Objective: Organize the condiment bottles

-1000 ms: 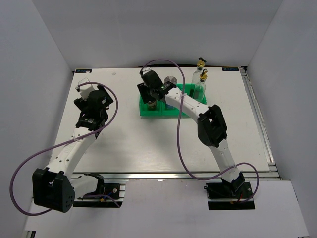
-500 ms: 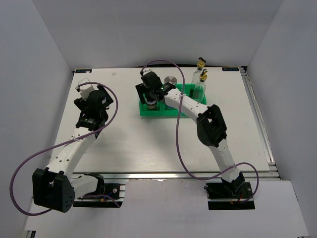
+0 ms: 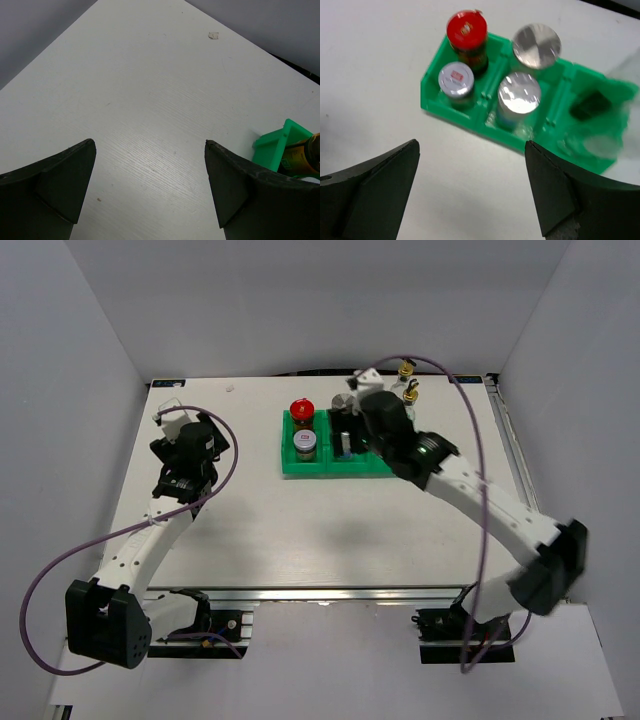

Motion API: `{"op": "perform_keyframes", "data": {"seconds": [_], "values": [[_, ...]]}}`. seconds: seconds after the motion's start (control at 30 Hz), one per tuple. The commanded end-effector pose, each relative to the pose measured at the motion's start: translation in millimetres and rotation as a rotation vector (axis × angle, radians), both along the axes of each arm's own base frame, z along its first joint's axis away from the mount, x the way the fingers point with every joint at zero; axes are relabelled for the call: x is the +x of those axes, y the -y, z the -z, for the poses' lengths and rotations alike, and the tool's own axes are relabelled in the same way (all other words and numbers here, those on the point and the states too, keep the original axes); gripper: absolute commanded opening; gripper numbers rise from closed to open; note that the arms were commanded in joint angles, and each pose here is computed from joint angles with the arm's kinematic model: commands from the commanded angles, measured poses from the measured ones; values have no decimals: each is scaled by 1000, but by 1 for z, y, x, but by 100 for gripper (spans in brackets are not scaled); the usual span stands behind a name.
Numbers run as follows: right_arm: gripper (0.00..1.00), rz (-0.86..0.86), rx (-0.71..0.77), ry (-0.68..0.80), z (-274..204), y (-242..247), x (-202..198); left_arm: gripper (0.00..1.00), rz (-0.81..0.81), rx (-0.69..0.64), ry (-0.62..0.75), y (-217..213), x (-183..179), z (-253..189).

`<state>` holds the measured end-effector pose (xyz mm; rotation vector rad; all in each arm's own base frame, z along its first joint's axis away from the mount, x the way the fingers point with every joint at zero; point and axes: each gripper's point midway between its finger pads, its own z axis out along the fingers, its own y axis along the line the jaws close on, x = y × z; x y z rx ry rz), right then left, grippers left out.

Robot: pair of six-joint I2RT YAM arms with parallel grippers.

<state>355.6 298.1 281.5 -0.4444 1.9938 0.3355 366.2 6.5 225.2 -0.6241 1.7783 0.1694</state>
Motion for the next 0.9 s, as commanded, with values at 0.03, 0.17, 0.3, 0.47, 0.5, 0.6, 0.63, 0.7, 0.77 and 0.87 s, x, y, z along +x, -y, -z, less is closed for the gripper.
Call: {"op": "perform_keyframes", "data": {"seconds": [0.03,0.17,0.3,0.47,0.5,0.6,0.63,0.7,0.77,0.87], "values": [[89,56,7,-54,36,54,-49,98,8,-23,21,1,-3,-12],[89,259,-23,-116,84,127,-77,98,33,-41,13,6,-3,-8],[89,420,95,-238,138,192,-96,98,43,-45,8,7,-5,-4],[89,633,125,-185,147,241,-103,98,69,-50,30,11,-4,-7],[89,637,146,-156,139,242,-101,98,73,-52,31,12,-4,-7],[89,655,211,-101,125,241,-96,98,75,-51,23,12,-4,-6],[89,652,237,-78,121,239,-93,98,76,-51,20,12,-4,-5],[89,667,264,-41,115,242,-90,98,75,-52,28,12,-5,-6],[89,679,276,-15,112,245,-90,98,73,-52,31,12,-5,-6],[89,679,291,15,107,247,-91,98,73,-53,28,12,-4,-6]]}}
